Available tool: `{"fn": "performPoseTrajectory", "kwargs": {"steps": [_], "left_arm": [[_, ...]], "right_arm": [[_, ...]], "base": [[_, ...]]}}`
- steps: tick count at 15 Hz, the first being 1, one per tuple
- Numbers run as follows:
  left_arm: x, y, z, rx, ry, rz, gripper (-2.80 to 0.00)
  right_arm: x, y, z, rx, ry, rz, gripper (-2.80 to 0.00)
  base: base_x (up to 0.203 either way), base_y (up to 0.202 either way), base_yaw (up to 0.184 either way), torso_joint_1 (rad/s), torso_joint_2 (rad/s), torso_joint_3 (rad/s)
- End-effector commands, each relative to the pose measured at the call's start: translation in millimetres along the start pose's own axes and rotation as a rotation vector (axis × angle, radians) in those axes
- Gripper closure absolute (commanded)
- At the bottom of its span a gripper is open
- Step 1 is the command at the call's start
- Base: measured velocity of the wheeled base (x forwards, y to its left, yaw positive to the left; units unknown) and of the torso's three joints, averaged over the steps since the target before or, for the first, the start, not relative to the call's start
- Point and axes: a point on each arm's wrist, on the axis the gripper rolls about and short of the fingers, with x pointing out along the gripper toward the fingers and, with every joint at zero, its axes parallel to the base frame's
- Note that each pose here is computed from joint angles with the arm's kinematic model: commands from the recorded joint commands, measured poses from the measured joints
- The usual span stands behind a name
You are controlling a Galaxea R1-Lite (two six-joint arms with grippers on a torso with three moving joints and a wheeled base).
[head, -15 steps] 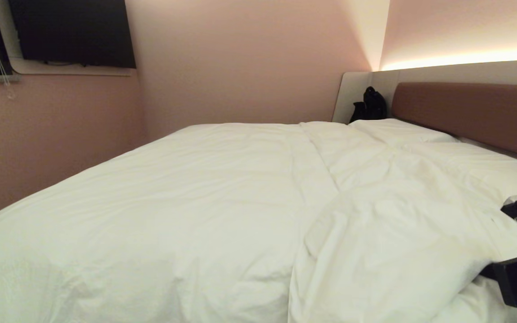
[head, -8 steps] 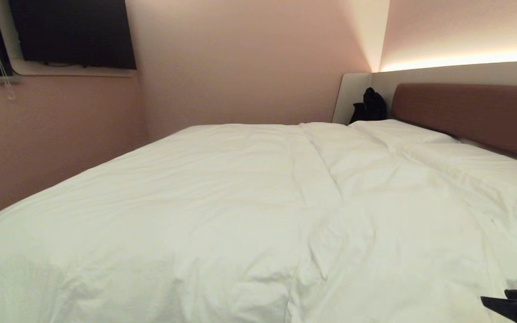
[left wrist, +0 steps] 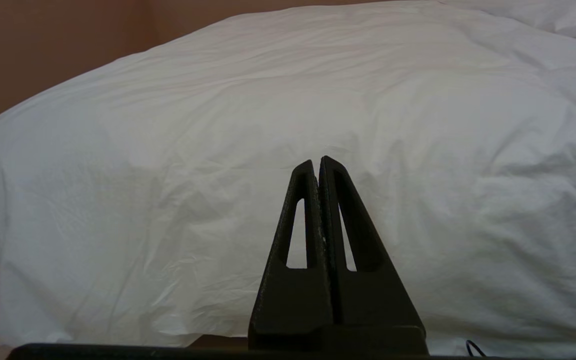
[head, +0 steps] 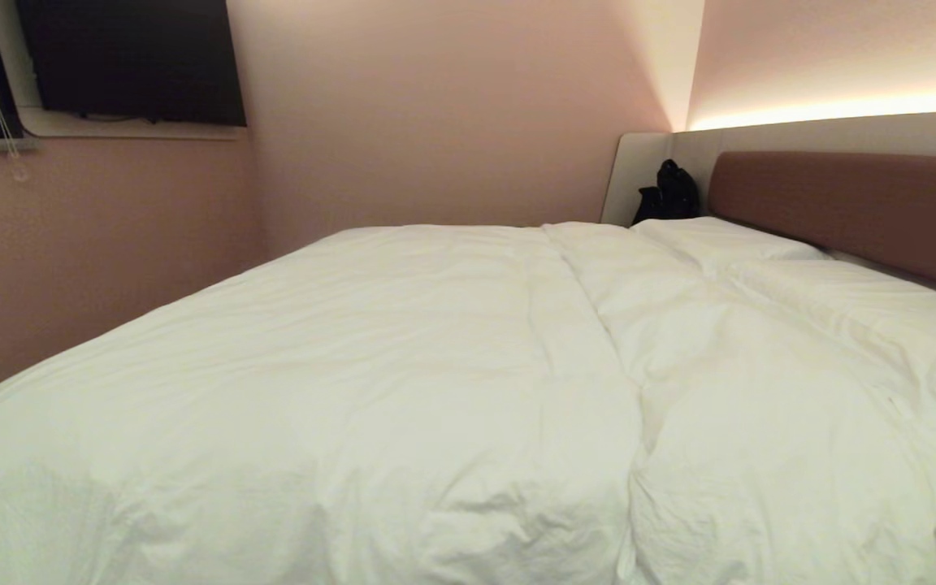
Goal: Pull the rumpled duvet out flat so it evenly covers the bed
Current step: Flatten the corners of the folded blanket
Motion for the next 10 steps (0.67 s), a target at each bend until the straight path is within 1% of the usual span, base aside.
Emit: {"fn": "performPoseTrajectory", "kwargs": {"steps": [1,2,4,6,7,8,9,10], "left_arm": [[0.1,0.0,0.0,0.001,0.001,0.0,0.0],[0.1,0.0,0.0,0.001,0.001,0.0,0.0],[0.1,0.0,0.0,0.001,0.001,0.0,0.0],[0.1,0.0,0.0,0.001,0.001,0.0,0.0],[0.1,0.0,0.0,0.001,0.001,0.0,0.0],[0.1,0.0,0.0,0.001,0.001,0.0,0.0],[0.1,0.0,0.0,0.001,0.001,0.0,0.0],[0.1,0.0,0.0,0.001,0.001,0.0,0.0]], "right_arm": [[5.0,-0.6,12.4,0.008,0.052,0.001,-2.8],[10.5,-1.2,23.2,0.027,0.069,-0.002,-2.8],[34.8,-4.5,51.1,0.104,0.151,-0.025,-2.8],[79.6,-16.8,82.7,0.22,0.27,-0.084,-2.8],[102.0,-26.8,94.7,0.287,0.313,-0.119,-2.8],[121.1,-39.2,100.7,0.355,0.35,-0.141,-2.8],[135.5,-56.3,105.9,0.438,0.367,-0.16,-2.8],[140.1,-73.7,105.4,0.514,0.37,-0.141,-2.8]], "base": [[0.0,0.0,0.0,0.0,0.0,0.0],[0.0,0.0,0.0,0.0,0.0,0.0],[0.0,0.0,0.0,0.0,0.0,0.0],[0.0,0.0,0.0,0.0,0.0,0.0],[0.0,0.0,0.0,0.0,0.0,0.0],[0.0,0.0,0.0,0.0,0.0,0.0],[0.0,0.0,0.0,0.0,0.0,0.0],[0.0,0.0,0.0,0.0,0.0,0.0]]}}
